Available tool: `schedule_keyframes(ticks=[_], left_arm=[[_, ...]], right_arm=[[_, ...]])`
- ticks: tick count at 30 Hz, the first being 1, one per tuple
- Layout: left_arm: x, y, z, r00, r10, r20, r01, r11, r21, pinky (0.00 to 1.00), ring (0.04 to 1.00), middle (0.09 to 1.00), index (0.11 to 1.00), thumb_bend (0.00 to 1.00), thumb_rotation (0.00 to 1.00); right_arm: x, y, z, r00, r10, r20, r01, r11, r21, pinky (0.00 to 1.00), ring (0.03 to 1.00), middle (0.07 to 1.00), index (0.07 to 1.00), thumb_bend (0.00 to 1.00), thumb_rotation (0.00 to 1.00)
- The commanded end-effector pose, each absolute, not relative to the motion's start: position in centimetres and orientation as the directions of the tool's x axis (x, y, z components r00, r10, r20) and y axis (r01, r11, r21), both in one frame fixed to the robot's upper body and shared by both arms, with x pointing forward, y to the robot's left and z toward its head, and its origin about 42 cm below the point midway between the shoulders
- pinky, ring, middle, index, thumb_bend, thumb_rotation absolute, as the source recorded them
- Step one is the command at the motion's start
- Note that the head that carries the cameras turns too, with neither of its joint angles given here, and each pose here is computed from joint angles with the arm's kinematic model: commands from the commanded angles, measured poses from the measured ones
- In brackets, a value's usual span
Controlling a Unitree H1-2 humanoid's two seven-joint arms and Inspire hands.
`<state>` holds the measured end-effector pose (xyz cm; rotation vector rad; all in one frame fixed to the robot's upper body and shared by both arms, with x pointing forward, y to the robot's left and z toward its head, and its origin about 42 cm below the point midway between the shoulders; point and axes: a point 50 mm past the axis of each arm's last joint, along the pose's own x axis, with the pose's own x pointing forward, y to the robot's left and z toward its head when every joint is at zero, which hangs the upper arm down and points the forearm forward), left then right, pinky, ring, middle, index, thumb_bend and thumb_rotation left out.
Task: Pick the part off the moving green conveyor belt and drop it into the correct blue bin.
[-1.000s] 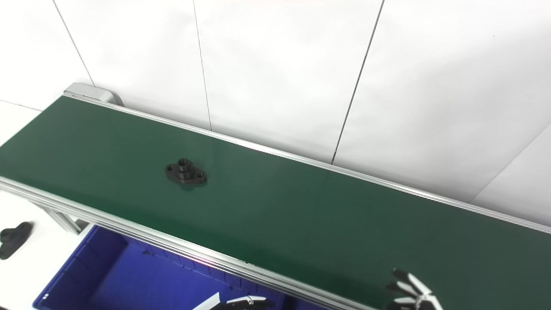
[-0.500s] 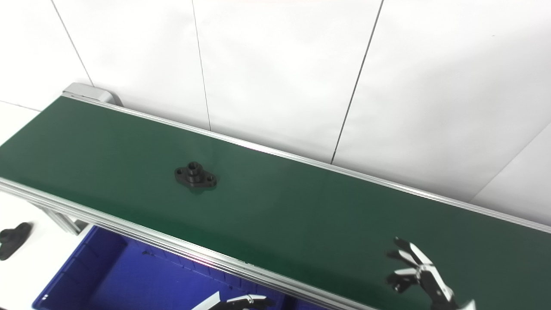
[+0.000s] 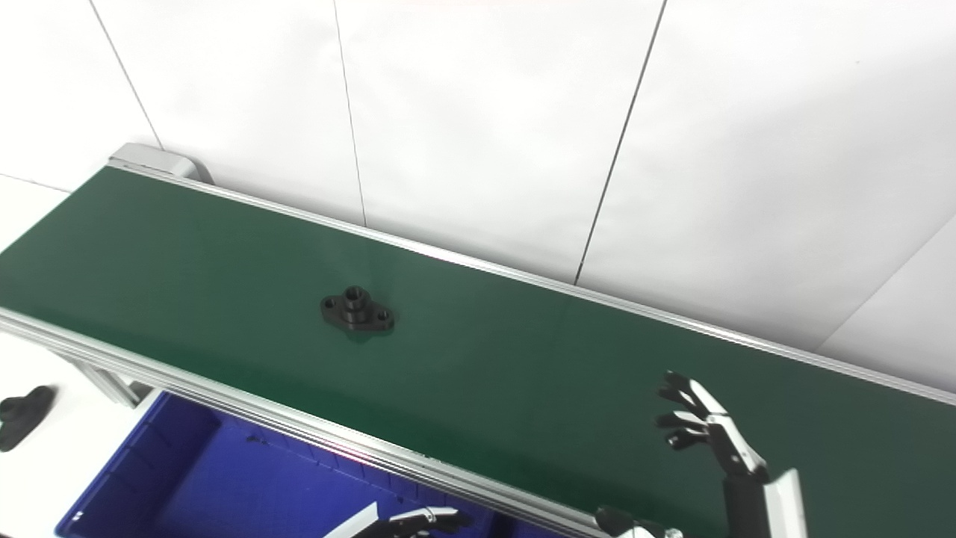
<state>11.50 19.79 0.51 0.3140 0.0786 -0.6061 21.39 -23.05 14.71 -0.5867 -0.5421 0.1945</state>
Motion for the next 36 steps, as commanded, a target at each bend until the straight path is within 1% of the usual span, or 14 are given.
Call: schedule_keyframes(ticks=[1, 2, 4, 6, 11, 12, 13, 15, 21, 28, 33, 36], left_arm=[[11.9, 20.2, 1.4, 0.823, -0.557, -0.107, 0.563, 0.778, 0.280, 0.78, 0.876, 0.912, 0.864, 0.85, 0.30], [12.0, 20.4, 1.4, 0.824, -0.556, -0.108, 0.562, 0.778, 0.282, 0.78, 0.876, 0.913, 0.865, 0.85, 0.30], [12.0, 20.6, 1.4, 0.825, -0.554, -0.111, 0.561, 0.778, 0.284, 0.78, 0.881, 0.917, 0.870, 0.85, 0.31], [12.0, 20.7, 1.4, 0.825, -0.554, -0.111, 0.561, 0.779, 0.281, 0.79, 0.885, 0.921, 0.874, 0.84, 0.31], [12.1, 21.0, 1.6, 0.827, -0.551, -0.109, 0.557, 0.778, 0.292, 0.79, 0.884, 0.922, 0.875, 0.85, 0.31], [12.1, 21.1, 1.6, 0.827, -0.551, -0.110, 0.556, 0.777, 0.294, 0.79, 0.884, 0.923, 0.875, 0.85, 0.31], [12.1, 21.1, 1.6, 0.828, -0.550, -0.110, 0.556, 0.777, 0.296, 0.79, 0.885, 0.924, 0.876, 0.86, 0.31], [12.2, 21.2, 1.6, 0.829, -0.548, -0.110, 0.553, 0.778, 0.299, 0.79, 0.885, 0.923, 0.877, 0.86, 0.32], [12.3, 21.5, 1.7, 0.827, -0.551, -0.110, 0.556, 0.776, 0.296, 0.80, 0.895, 0.931, 0.886, 0.86, 0.33], [12.5, 21.7, 1.7, 0.826, -0.552, -0.111, 0.558, 0.776, 0.295, 0.82, 0.908, 0.937, 0.894, 0.87, 0.32], [12.6, 21.9, 1.8, 0.830, -0.548, -0.108, 0.553, 0.778, 0.300, 0.82, 0.905, 0.934, 0.895, 0.87, 0.33], [12.6, 21.9, 1.9, 0.829, -0.549, -0.106, 0.553, 0.777, 0.301, 0.82, 0.907, 0.935, 0.894, 0.87, 0.31]], right_arm=[[22.1, -22.6, 15.7, 0.809, 0.344, 0.476, -0.006, 0.815, -0.579, 0.62, 0.670, 0.753, 0.823, 0.77, 0.49], [22.3, -22.3, 15.7, 0.810, 0.345, 0.474, -0.009, 0.816, -0.579, 0.62, 0.671, 0.751, 0.820, 0.77, 0.49], [22.6, -21.8, 15.9, 0.813, 0.351, 0.464, -0.017, 0.811, -0.584, 0.57, 0.662, 0.750, 0.816, 0.77, 0.49], [22.9, -21.2, 16.2, 0.818, 0.361, 0.447, -0.031, 0.804, -0.593, 0.56, 0.663, 0.755, 0.819, 0.77, 0.49], [23.7, -20.2, 16.7, 0.829, 0.372, 0.417, -0.050, 0.793, -0.607, 0.52, 0.645, 0.743, 0.817, 0.76, 0.43], [23.9, -19.9, 16.8, 0.835, 0.371, 0.407, -0.055, 0.791, -0.609, 0.52, 0.644, 0.742, 0.817, 0.76, 0.43], [24.0, -19.7, 16.9, 0.839, 0.370, 0.399, -0.058, 0.790, -0.610, 0.52, 0.649, 0.747, 0.819, 0.76, 0.40], [24.5, -19.3, 17.1, 0.845, 0.372, 0.383, -0.063, 0.782, -0.620, 0.52, 0.652, 0.750, 0.825, 0.76, 0.39], [26.0, -18.1, 17.5, 0.844, 0.383, 0.376, -0.060, 0.764, -0.643, 0.53, 0.645, 0.745, 0.828, 0.75, 0.35], [27.8, -16.6, 18.0, 0.847, 0.388, 0.364, -0.057, 0.747, -0.662, 0.53, 0.637, 0.736, 0.827, 0.75, 0.35], [29.1, -15.4, 18.4, 0.862, 0.386, 0.329, -0.065, 0.727, -0.683, 0.54, 0.635, 0.726, 0.827, 0.76, 0.37], [29.8, -14.8, 18.7, 0.869, 0.388, 0.307, -0.071, 0.711, -0.700, 0.54, 0.638, 0.724, 0.831, 0.77, 0.38]])
